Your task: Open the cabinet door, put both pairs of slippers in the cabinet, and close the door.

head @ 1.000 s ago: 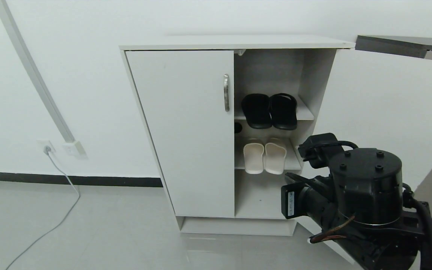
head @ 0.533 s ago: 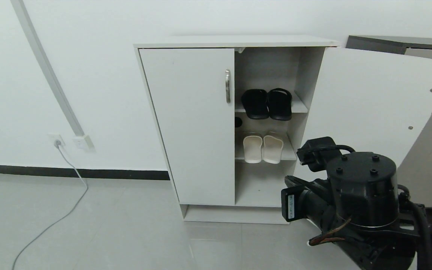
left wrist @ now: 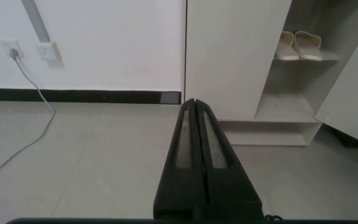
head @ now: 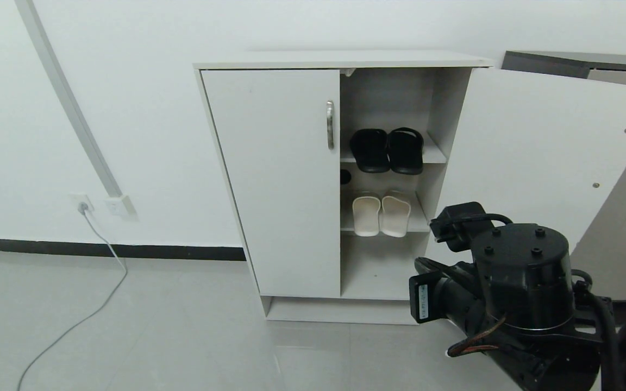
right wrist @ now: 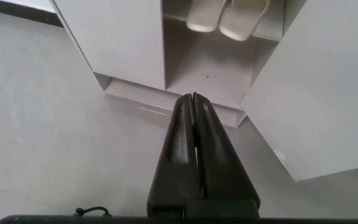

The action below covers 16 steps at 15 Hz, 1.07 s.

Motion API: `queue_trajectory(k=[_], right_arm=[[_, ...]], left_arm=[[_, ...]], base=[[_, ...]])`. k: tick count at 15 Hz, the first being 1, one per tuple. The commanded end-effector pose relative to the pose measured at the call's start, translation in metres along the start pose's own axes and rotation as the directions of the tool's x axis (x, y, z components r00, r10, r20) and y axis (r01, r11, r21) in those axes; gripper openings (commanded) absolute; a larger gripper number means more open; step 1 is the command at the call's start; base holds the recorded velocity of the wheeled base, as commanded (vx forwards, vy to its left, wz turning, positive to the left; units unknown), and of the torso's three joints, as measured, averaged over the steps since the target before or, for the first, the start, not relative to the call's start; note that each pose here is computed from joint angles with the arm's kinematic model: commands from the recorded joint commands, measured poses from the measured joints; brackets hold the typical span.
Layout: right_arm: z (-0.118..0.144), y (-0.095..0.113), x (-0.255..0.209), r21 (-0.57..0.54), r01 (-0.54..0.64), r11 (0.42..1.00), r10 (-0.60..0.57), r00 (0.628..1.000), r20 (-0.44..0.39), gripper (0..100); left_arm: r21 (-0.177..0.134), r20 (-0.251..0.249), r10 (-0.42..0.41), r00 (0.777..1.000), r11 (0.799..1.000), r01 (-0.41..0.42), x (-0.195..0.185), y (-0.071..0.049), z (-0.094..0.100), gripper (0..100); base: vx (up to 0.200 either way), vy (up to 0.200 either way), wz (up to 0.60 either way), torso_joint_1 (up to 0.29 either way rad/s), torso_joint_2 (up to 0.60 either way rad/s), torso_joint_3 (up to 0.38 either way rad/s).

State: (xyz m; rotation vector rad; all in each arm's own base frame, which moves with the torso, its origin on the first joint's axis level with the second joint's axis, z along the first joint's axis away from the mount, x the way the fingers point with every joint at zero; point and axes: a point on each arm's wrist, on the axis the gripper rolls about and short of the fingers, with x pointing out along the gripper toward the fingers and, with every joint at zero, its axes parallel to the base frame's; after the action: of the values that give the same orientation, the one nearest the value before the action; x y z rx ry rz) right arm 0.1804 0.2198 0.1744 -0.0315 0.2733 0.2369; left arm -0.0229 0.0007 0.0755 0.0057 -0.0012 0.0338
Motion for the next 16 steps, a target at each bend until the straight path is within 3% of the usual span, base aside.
queue_trajectory(k=[1, 12, 16], right_arm=[[-0.0018, 0.0, 0.0003, -0.003, -0.001, 1.0, 0.001, 1.0, -0.005, 0], [-0.0076, 0.0003, 0.0025, -0.016, 0.01, 1.0, -0.011, 1.0, -0.021, 0], [-0.0056, -0.0015, 0.0005, -0.01, 0.013, 1.0, -0.013, 1.0, -0.013, 0]], left_arm=[[-0.001, -0.001, 0.0, 1.0, 1.0, 0.0, 0.0001, 0.0, 0.0, 0], [0.0, -0.001, 0.003, 1.0, 1.0, -0.003, 0.0001, 0.0, 0.0, 0], [0.0, -0.001, 0.003, 1.0, 1.0, -0.003, 0.0001, 0.0, 0.0, 0]], base=[[0.0, 0.0, 0.0, 0.0, 0.0, 0.0], [0.0, 0.0, 0.0, 0.0, 0.0, 0.0], [0.0, 0.0, 0.0, 0.013, -0.16, -0.264]])
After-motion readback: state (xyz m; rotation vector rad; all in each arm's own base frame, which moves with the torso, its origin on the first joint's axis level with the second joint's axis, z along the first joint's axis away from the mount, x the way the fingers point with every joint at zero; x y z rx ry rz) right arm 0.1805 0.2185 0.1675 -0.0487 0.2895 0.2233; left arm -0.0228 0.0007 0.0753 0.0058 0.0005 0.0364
